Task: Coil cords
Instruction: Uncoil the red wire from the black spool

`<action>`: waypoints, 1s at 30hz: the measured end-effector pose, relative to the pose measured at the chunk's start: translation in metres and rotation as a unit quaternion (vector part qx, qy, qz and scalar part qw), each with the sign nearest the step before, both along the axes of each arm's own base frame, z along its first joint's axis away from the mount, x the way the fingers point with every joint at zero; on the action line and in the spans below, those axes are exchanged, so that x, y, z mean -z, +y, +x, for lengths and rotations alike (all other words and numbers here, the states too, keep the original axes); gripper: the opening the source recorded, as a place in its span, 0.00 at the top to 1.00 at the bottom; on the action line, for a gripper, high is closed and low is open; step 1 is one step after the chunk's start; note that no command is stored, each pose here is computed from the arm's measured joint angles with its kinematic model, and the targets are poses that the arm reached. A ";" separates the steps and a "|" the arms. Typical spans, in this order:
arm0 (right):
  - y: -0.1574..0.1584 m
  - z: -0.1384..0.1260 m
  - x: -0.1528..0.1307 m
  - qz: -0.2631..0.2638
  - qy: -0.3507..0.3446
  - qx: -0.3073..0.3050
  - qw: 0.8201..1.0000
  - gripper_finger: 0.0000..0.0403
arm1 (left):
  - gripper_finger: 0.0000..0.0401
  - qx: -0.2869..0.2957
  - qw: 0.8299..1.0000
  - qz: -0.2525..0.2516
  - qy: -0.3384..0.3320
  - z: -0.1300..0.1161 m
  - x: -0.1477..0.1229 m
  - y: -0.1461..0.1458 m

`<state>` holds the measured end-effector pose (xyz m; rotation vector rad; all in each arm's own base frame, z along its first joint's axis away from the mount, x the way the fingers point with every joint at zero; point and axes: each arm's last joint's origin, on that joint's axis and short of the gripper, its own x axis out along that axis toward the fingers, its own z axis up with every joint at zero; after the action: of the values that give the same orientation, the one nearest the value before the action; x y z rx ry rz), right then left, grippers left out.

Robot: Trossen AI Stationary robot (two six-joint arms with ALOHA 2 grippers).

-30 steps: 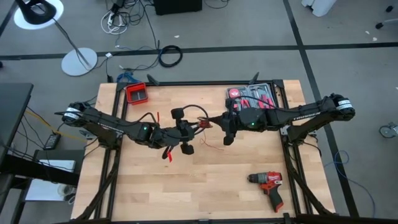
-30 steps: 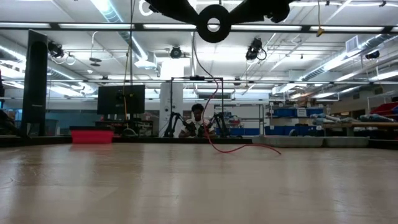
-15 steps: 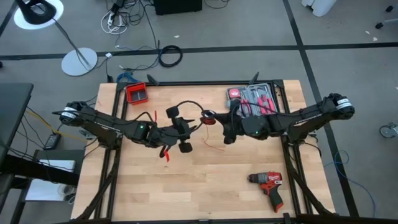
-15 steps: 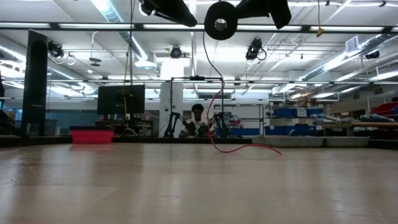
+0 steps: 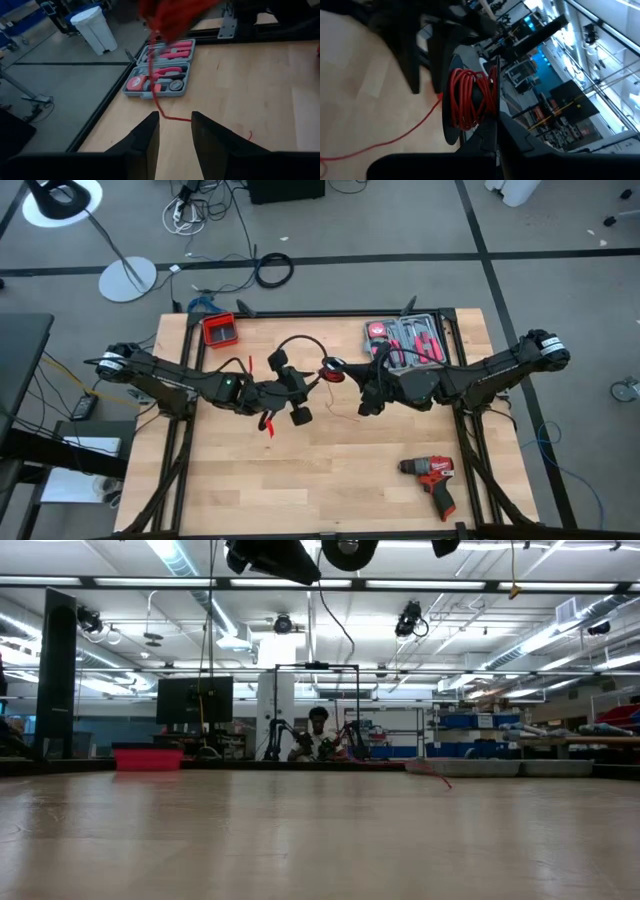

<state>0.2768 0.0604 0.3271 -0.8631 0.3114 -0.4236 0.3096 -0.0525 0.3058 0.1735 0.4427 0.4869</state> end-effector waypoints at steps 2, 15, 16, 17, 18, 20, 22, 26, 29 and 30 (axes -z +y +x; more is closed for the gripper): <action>0.001 0.000 -0.002 0.003 -0.011 -0.001 1.000 1.00 | 0.71 -0.001 1.000 -0.002 -0.003 0.000 0.000 0.000; 0.008 -0.001 -0.002 0.055 -0.034 -0.028 0.998 1.00 | 0.71 -0.024 0.999 -0.014 -0.029 0.001 -0.002 0.001; 0.008 -0.001 -0.002 0.062 -0.037 -0.031 0.997 1.00 | 0.71 -0.024 0.999 -0.014 -0.033 0.001 -0.003 0.001; 0.008 -0.001 -0.002 0.066 -0.039 -0.033 0.996 1.00 | 0.71 -0.025 0.999 -0.015 -0.036 0.002 -0.004 0.001; 0.008 -0.001 -0.002 0.068 -0.040 -0.032 0.996 1.00 | 0.71 -0.026 0.999 -0.014 -0.039 0.002 -0.004 0.001; 0.008 -0.001 -0.002 0.066 -0.041 -0.024 0.997 1.00 | 0.73 -0.032 0.999 -0.011 -0.038 0.002 -0.004 0.001; 0.008 -0.001 -0.002 0.059 -0.038 -0.017 0.997 1.00 | 0.79 -0.034 0.999 -0.009 -0.036 0.001 -0.004 0.001; 0.008 -0.002 -0.001 0.060 -0.033 -0.017 0.998 1.00 | 0.96 -0.033 0.999 -0.004 -0.018 0.000 -0.001 0.002; 0.008 -0.002 0.002 0.068 -0.024 -0.014 0.997 1.00 | 0.99 -0.034 0.999 -0.004 -0.011 -0.001 0.001 0.002; 0.008 -0.002 0.003 0.070 -0.023 -0.014 0.997 1.00 | 0.99 -0.034 0.999 -0.004 -0.011 -0.001 0.001 0.002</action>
<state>0.2748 0.0683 0.3243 -0.7195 0.2832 -0.3909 0.3088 -0.0507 0.3053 0.1463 0.4297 0.5525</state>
